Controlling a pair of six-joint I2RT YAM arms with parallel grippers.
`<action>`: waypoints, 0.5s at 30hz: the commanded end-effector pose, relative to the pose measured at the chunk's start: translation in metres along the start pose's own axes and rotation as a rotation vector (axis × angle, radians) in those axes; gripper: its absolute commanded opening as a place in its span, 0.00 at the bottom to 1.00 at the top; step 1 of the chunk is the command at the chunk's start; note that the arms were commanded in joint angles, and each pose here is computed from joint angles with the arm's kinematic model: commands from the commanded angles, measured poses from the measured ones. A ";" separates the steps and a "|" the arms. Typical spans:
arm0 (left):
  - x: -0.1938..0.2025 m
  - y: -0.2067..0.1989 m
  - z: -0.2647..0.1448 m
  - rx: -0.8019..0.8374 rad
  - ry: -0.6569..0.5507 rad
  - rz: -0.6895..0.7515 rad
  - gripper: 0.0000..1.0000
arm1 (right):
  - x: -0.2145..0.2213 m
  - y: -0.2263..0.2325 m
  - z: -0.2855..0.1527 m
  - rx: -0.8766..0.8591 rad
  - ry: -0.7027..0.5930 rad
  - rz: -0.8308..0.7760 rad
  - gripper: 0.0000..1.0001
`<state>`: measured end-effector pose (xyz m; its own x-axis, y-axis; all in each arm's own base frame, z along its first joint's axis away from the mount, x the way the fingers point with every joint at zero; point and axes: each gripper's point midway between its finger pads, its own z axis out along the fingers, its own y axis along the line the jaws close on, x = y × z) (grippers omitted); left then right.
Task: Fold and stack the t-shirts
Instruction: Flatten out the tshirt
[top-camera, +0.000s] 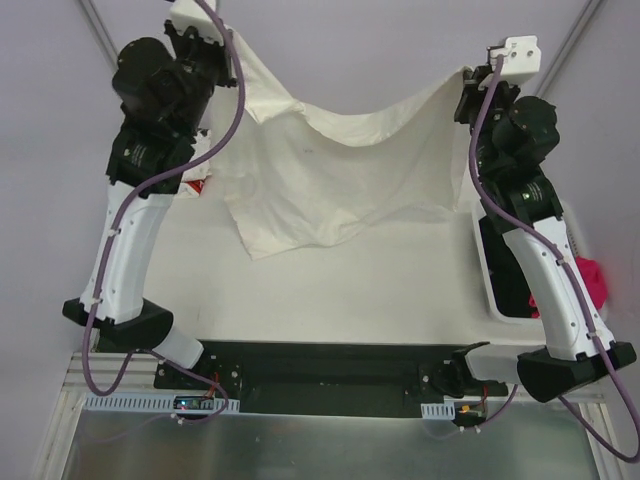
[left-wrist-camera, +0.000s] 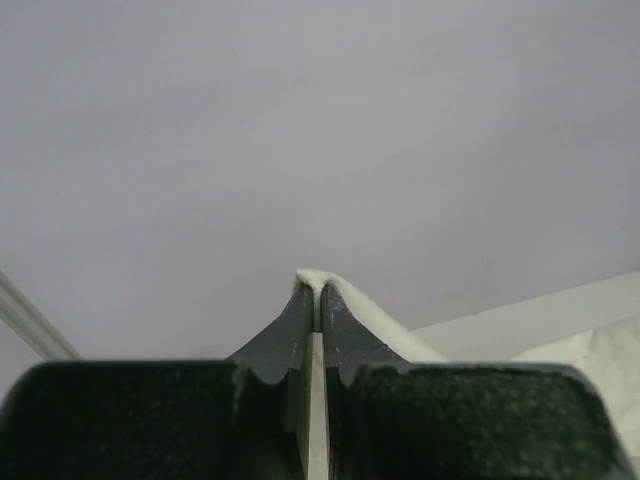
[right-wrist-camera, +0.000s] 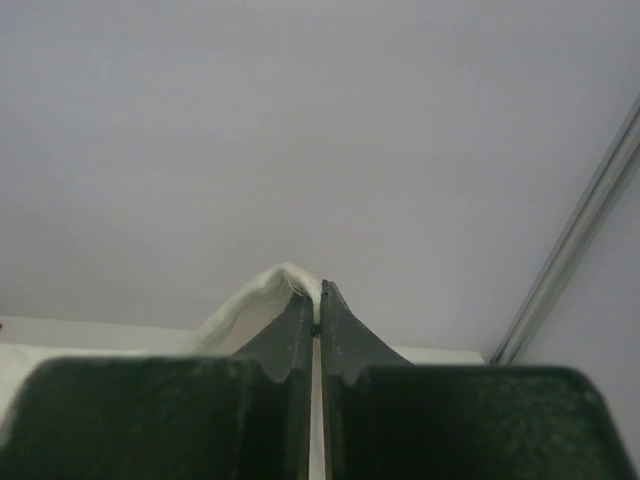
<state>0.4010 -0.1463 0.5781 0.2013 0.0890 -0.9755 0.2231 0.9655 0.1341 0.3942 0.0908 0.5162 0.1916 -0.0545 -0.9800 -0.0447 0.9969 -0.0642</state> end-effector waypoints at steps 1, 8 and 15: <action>-0.083 0.020 -0.053 -0.006 -0.240 0.005 0.00 | -0.079 -0.018 -0.028 0.040 -0.257 0.000 0.01; -0.146 0.028 -0.114 0.008 -0.556 0.071 0.00 | -0.149 -0.030 -0.075 0.045 -0.612 -0.009 0.01; -0.202 0.029 -0.163 0.007 -0.838 0.186 0.00 | -0.240 -0.048 -0.146 0.113 -1.080 -0.053 0.01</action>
<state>0.2651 -0.1018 0.6947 0.6743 0.0304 -0.7378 0.1904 0.9582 0.2135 0.3055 0.0720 0.6424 0.7226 -0.0713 -0.6876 0.0105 0.9957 -0.0922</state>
